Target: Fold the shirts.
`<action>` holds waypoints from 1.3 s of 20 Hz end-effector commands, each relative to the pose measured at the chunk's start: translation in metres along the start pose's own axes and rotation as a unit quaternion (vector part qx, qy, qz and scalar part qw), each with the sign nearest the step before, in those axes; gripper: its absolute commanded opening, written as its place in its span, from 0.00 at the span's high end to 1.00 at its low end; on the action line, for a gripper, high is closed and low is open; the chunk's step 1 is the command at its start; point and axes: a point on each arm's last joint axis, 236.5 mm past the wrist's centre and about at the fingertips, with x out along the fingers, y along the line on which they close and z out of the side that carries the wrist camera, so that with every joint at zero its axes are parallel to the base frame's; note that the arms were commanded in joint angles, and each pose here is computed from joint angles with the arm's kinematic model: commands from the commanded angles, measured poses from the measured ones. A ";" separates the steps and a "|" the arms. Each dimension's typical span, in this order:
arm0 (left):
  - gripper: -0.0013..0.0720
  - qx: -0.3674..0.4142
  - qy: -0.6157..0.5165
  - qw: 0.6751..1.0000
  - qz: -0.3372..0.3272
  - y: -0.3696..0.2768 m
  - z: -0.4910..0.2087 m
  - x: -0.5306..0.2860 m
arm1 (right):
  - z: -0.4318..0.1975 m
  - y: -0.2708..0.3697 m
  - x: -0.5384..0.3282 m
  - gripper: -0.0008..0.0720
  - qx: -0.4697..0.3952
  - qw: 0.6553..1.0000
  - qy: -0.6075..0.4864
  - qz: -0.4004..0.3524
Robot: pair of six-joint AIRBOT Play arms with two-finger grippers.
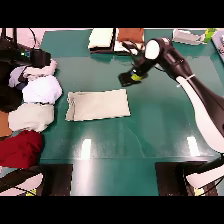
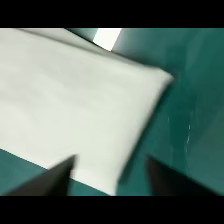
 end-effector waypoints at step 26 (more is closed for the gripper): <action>0.95 0.104 0.013 0.988 -0.114 -0.122 -0.027 0.023 | -0.025 -0.216 -0.095 0.97 0.226 0.959 -0.127 -0.118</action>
